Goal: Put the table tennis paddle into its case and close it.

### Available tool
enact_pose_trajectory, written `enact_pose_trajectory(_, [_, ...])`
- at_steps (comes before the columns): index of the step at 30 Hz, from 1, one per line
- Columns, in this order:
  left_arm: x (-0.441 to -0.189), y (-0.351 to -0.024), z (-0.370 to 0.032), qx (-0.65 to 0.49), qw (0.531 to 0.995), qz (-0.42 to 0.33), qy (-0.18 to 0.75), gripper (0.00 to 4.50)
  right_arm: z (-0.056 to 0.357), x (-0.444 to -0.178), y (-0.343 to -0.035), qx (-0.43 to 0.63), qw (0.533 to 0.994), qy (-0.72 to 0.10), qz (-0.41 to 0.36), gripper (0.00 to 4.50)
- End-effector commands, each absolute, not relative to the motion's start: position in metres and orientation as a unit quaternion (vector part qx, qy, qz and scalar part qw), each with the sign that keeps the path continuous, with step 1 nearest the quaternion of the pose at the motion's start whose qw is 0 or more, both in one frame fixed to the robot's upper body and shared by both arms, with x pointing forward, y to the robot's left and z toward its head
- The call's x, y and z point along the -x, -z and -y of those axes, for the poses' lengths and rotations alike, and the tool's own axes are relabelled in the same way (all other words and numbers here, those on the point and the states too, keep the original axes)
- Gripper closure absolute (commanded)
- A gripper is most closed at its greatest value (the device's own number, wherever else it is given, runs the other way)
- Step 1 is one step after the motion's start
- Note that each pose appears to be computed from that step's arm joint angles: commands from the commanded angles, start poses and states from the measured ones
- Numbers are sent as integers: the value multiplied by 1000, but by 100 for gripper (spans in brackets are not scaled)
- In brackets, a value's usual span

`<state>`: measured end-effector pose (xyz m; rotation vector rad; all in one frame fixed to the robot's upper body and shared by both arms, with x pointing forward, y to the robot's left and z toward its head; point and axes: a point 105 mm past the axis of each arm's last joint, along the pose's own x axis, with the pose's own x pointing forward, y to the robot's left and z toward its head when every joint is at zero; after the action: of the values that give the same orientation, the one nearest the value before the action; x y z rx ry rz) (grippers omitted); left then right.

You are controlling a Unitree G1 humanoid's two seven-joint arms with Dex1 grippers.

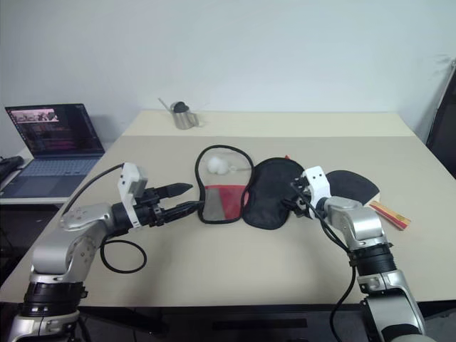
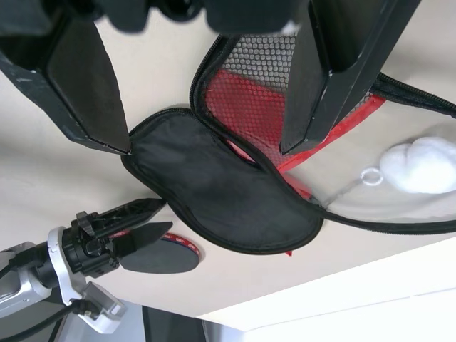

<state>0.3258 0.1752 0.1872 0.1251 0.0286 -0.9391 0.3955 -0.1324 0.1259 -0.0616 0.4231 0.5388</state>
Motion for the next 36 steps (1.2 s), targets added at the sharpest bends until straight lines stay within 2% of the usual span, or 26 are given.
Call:
enact_pose_trajectory(1, [-323,-205,-169,-71,880,15,469,91,116,-387,-138,3,933,-300,-198,58])
enact_pose_trajectory(7, [-315,-210,-164,-82,854,10,513,91,105,-383,-129,-24,923,-314,-221,58])
enact_pose_trajectory(11, [-319,-216,-168,-97,853,11,513,91,107,-389,-123,-22,928,-296,-226,58])
enact_pose_trajectory(14, [-320,-220,-169,-102,854,17,511,91,113,-393,-129,-21,936,-280,-212,58])
enact_pose_trajectory(17, [-317,-219,-167,-107,848,14,519,91,112,-386,-141,-6,933,-309,-184,58])
enact_pose_trajectory(22, [-316,-215,-165,-109,844,8,525,91,114,-379,-138,11,932,-313,-185,58])
enact_pose_trajectory(25, [-317,-215,-164,-109,843,8,526,88,115,-380,-134,10,935,-299,-191,3])
enact_pose_trajectory(36, [-321,-215,-163,-113,845,13,522,88,110,-393,-116,-52,937,-255,-232,3])
